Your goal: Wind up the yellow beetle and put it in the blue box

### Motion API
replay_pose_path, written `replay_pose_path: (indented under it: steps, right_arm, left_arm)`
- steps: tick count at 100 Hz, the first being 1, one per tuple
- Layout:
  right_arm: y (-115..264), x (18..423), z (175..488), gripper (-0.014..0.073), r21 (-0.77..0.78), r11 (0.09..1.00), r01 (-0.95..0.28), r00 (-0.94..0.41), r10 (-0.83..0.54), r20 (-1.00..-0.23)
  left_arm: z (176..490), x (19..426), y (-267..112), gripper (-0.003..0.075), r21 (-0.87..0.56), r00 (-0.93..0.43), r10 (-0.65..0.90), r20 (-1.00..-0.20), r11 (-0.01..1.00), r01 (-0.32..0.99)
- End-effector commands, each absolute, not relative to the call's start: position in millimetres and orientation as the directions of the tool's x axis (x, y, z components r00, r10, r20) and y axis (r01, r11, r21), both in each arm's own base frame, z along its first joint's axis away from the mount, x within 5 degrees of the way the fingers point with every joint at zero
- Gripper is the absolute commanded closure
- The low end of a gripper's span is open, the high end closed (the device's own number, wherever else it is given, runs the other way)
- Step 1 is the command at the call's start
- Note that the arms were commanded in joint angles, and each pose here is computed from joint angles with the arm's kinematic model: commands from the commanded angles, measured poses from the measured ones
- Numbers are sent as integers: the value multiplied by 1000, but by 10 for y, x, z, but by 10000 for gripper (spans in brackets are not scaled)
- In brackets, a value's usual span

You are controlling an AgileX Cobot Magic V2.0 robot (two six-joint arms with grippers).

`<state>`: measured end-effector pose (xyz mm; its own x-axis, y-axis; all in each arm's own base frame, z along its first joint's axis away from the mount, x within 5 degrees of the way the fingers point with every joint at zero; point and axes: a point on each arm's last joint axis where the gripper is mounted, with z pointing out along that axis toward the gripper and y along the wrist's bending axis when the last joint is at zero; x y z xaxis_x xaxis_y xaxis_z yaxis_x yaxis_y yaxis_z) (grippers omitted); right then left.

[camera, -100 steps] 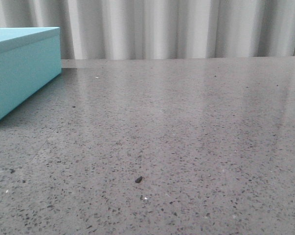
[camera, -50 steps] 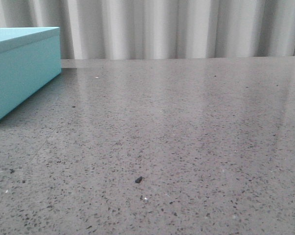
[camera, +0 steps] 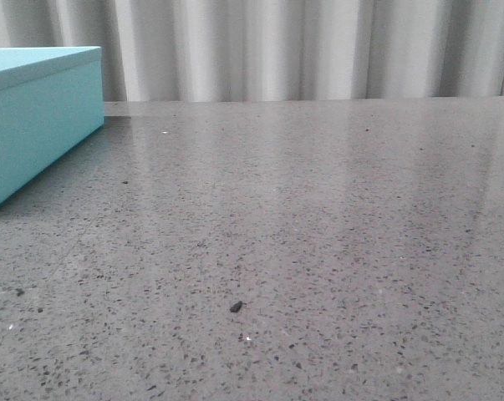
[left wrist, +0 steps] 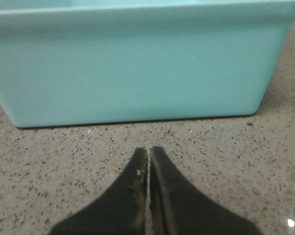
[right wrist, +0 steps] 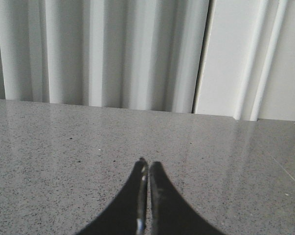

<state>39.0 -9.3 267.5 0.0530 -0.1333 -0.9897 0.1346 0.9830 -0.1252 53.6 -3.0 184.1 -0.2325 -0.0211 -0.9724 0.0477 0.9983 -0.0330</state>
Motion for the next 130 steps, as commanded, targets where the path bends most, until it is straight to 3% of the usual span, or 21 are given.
replay_pose_path:
  steps: [1,108,130]
  right_arm:
    - [-77,376,2812,636,-144,980,135,131,-161,-978]
    - [-77,376,2814,636,-152,979,137,134,-170,-976]
    - [-67,450,2614,636,-159,980,119,106,-172,-979]
  left_arm:
    - [1815,533,-32,741,-59,-182,-50,-982,997,47]
    - [1814,532,-32,741,-59,-183,-50,-982,997,47]
    - [1814,532,-32,741,-59,-183,-50,-982,997,47]
